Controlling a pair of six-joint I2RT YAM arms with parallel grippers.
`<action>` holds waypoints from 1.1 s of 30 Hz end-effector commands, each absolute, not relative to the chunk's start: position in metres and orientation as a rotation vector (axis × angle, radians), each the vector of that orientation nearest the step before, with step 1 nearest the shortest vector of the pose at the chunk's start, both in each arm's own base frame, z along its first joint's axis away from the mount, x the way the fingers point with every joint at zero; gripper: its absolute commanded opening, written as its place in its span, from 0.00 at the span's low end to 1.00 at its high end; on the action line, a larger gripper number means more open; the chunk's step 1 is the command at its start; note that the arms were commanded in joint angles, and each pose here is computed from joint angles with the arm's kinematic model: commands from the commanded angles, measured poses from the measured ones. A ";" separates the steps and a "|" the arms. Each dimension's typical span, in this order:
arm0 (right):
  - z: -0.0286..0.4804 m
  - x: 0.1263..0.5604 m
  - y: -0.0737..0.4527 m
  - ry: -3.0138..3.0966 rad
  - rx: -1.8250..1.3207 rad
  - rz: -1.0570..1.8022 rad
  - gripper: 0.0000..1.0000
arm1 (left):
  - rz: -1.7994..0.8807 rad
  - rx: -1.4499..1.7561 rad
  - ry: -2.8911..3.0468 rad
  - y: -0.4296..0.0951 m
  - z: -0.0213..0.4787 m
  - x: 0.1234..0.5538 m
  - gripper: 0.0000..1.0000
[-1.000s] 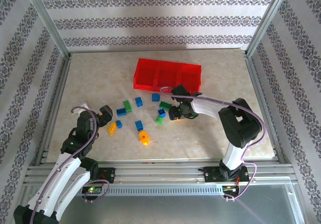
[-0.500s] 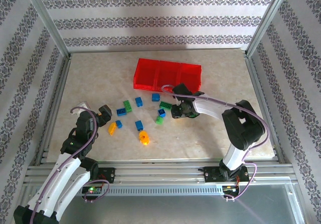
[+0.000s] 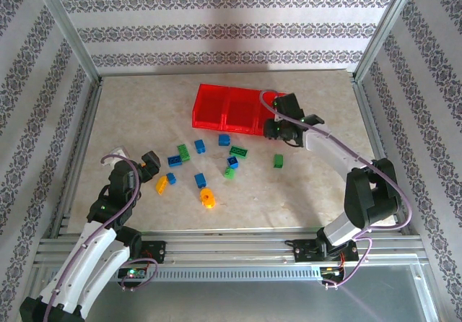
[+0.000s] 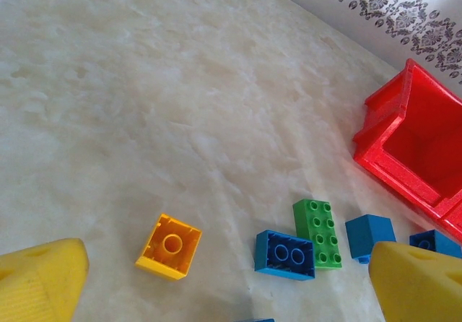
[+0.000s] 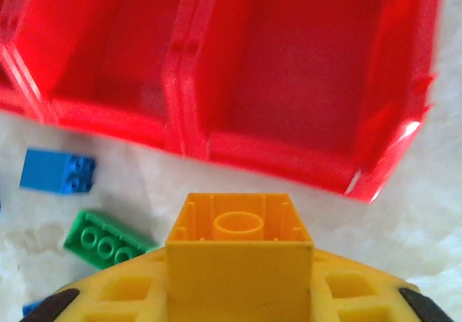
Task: Sort the legos into containers by color
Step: Place the lego in the container.
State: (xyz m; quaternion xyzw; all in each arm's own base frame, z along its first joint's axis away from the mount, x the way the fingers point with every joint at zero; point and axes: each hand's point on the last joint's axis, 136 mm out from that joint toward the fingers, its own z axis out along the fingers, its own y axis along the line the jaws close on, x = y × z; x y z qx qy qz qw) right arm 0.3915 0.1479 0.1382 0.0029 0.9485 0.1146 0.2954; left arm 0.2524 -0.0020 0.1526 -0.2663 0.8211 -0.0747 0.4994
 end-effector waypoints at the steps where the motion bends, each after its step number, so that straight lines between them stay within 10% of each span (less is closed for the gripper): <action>1: 0.149 0.420 0.138 2.473 0.043 0.267 0.17 | -0.180 -0.606 1.969 -0.004 0.157 0.254 1.00; 33: 0.081 0.471 0.130 2.587 0.011 0.106 0.46 | -0.152 -0.527 1.990 -0.005 0.163 0.249 1.00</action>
